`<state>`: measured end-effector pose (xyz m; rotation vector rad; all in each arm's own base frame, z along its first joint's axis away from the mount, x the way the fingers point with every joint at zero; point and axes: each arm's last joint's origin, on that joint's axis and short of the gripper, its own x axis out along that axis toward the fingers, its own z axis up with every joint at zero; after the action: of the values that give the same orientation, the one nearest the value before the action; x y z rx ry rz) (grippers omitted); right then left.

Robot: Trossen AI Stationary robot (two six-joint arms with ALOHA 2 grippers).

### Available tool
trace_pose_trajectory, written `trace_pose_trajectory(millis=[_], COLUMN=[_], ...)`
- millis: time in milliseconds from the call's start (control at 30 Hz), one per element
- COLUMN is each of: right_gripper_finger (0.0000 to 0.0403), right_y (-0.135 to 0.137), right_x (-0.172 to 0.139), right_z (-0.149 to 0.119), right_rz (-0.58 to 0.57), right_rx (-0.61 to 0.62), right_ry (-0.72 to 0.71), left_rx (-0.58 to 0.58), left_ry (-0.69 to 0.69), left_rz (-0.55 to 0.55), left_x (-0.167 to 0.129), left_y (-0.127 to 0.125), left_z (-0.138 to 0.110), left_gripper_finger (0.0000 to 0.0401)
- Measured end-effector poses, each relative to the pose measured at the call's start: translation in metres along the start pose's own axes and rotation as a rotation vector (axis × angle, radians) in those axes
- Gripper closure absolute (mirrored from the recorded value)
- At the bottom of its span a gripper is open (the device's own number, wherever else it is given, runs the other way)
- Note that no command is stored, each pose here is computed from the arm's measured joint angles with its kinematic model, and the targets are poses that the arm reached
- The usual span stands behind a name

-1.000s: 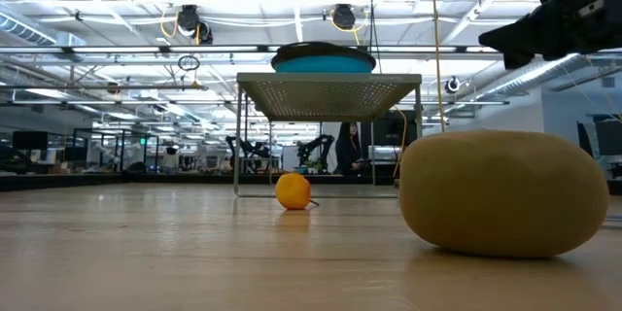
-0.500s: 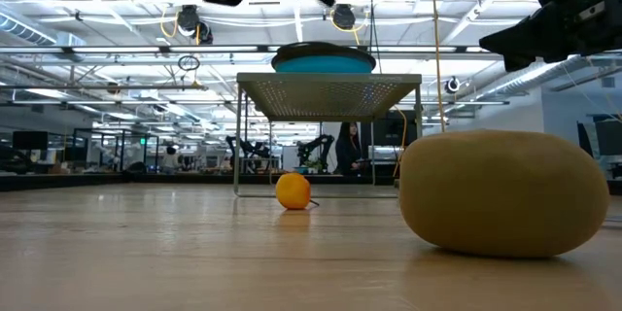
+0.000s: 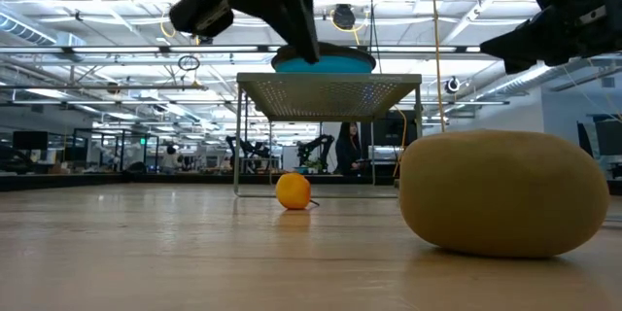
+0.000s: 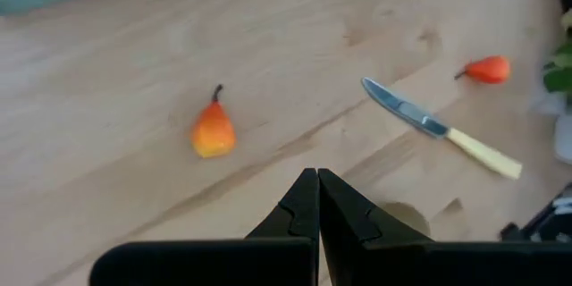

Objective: Pick & Place Fruit
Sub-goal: Put the peach into the blue strainer bowl on the shelf

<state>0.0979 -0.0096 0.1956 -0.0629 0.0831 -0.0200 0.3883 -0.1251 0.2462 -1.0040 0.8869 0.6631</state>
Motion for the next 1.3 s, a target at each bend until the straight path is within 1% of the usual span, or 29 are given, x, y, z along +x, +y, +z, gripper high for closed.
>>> trace_pose_trajectory(millis=[167,300,500,567,800,967,1067,1133,1300], right_gripper_finger=[0.0403,0.0403,0.0403,0.0403,0.0403,0.0403,0.0403,0.0403,0.0403], right_y=[0.000,0.000,0.000,0.000,0.000,0.000,0.000,0.000,0.000], right_x=[0.000,0.000,0.000,0.000,0.000,0.000,0.000,0.000,0.000], right_z=[-0.001,-0.001,-0.001,-0.001,-0.001,-0.001,-0.001,-0.001,-0.001], right_rz=[0.001,0.001,0.001,0.001,0.000,0.000,0.000,0.000,0.000], right_rx=[0.001,-0.003,-0.003,-0.003,-0.003,-0.003,-0.003,-0.003,-0.003], right_ry=[0.006,0.009,0.006,0.007,0.006,0.006,0.006,0.006,0.006], left_rx=[-0.049,-0.081,-0.128,-0.129,-0.137,-0.135,-0.135,-0.134,-0.135], left_ry=[-0.016,-0.014,-0.013,-0.014,-0.020,-0.005,0.019,0.034,0.039], left_rz=[0.012,0.040,0.082,0.103,0.108,0.129,0.133,0.143,0.143], left_x=[0.009,0.020,0.026,0.027,0.030,0.039,0.042,0.047,0.048], left_y=[0.000,0.002,0.006,0.008,0.009,0.011,0.011,0.012,0.012], left_z=[0.001,0.000,0.000,0.001,0.008,0.007,0.006,0.004,0.004], left_gripper_finger=[0.0401,0.0401,0.0401,0.0401,0.0399,0.0397,0.0384,0.0368,0.0304])
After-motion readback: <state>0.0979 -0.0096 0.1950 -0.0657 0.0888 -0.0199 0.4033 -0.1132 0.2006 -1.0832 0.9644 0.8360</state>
